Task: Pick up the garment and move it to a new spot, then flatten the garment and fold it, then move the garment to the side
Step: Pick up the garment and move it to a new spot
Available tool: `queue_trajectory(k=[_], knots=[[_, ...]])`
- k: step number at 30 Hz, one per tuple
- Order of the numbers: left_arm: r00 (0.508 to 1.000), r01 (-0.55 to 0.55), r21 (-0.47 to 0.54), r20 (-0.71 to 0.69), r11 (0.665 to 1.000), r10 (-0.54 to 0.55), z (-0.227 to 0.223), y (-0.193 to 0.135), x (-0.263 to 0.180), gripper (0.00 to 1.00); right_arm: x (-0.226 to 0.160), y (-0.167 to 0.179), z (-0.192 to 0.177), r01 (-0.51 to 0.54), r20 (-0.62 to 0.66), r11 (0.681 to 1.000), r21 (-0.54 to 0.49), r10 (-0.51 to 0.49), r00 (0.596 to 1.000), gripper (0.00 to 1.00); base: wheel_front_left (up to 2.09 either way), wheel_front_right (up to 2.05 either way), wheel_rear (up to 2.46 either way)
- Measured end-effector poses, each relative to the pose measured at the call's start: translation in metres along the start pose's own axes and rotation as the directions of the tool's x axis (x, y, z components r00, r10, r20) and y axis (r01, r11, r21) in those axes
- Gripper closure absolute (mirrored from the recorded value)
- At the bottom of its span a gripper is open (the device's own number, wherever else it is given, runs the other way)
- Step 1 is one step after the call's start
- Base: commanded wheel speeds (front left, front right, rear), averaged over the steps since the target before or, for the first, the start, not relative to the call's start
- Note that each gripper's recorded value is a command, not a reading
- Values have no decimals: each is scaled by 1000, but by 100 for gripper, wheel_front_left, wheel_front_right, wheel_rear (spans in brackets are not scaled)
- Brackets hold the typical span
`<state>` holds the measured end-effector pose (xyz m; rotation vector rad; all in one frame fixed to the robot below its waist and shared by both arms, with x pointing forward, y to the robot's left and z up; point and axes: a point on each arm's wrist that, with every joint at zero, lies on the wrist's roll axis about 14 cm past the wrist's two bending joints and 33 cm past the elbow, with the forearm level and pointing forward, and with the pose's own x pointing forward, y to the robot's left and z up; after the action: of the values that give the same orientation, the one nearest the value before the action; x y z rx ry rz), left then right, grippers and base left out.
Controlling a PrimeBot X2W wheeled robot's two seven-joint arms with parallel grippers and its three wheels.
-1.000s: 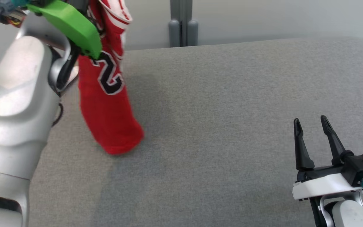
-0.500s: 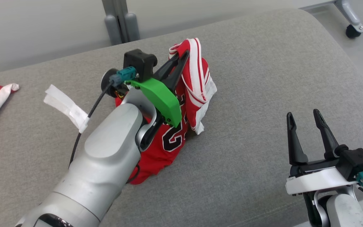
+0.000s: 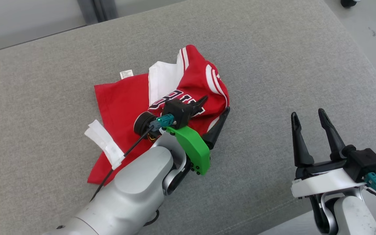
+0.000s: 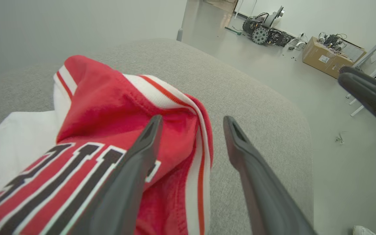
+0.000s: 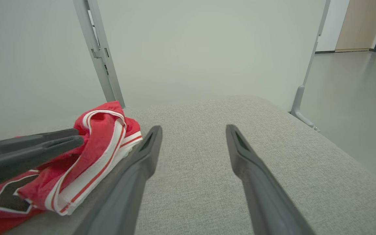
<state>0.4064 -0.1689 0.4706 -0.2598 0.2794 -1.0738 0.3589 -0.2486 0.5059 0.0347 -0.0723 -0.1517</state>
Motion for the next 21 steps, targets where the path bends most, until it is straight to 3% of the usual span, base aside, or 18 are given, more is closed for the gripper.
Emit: queue_trajectory(k=[8,13,21], knots=[[990,-127,-16,65,992,127,21,25,-17,0,10,20,-2,-62,5,998,6,62,998,0,0,0,0],[947,-259,-68,178,963,267,54,54,-43,0,16,36,6,-112,35,994,3,111,993,0,0,0,0],[797,-535,-91,276,840,537,61,104,-138,0,21,48,26,-150,94,988,-37,153,984,0,0,0,0]])
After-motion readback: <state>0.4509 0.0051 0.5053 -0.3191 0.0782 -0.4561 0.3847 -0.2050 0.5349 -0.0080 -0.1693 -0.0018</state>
